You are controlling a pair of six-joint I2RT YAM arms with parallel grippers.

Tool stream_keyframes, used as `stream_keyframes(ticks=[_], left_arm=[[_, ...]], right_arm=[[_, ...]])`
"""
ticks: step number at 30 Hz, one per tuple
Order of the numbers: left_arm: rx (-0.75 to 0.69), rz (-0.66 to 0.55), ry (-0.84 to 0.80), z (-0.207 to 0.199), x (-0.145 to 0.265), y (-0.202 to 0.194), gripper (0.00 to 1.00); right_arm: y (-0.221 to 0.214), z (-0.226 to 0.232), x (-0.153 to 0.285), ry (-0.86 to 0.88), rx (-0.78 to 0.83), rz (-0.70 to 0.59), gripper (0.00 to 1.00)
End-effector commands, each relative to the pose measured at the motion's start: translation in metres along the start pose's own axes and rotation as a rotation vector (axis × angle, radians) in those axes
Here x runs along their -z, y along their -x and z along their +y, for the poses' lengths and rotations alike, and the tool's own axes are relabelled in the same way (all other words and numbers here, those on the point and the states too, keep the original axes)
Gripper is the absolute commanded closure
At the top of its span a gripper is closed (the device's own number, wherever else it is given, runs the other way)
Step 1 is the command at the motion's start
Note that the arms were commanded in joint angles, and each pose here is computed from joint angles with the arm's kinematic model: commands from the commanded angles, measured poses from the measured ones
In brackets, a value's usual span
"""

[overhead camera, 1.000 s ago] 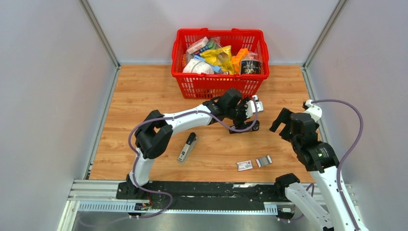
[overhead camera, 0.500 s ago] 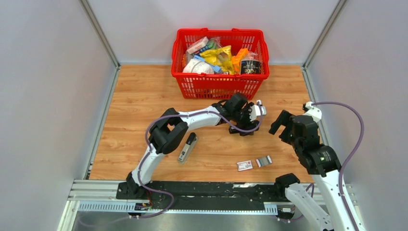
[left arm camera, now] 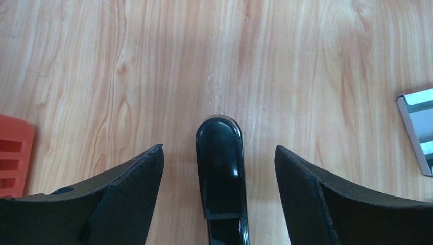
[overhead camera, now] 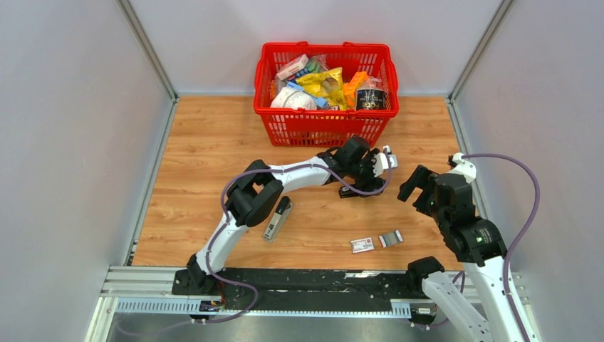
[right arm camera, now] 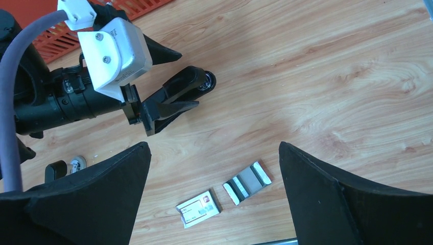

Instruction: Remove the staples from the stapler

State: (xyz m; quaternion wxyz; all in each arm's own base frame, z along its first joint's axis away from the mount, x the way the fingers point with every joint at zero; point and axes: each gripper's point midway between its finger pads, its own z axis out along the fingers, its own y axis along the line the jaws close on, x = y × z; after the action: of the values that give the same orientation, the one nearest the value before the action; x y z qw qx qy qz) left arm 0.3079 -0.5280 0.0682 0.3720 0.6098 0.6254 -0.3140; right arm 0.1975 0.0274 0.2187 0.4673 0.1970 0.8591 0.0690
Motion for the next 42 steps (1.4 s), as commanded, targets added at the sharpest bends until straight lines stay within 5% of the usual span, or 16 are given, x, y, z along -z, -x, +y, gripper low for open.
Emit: stream_keyframes(ticks=[1,15,21,22,42], left_arm=[[-0.030,-0.050,0.007,0.007,-0.008,0.016,0.15],[-0.021,-0.046,0.001,0.012,-0.011,0.013,0.45],[-0.024,-0.028,-0.003,0.012,-0.010,0.008,0.81],[-0.020,-0.020,-0.001,0.013,-0.009,0.006,1.00],[0.125,-0.149,0.115,0.019,0.082,0.059,1.00]], right_arm=[[-0.001,0.001,0.000,0.015,0.006,-0.002,0.00],[-0.001,0.002,0.000,0.020,0.001,-0.005,0.00],[0.000,0.001,0.000,0.019,0.001,-0.008,0.00],[0.000,0.001,0.000,0.017,0.000,-0.010,0.00],[0.022,0.028,0.021,0.153,0.042,-0.032,0.00]])
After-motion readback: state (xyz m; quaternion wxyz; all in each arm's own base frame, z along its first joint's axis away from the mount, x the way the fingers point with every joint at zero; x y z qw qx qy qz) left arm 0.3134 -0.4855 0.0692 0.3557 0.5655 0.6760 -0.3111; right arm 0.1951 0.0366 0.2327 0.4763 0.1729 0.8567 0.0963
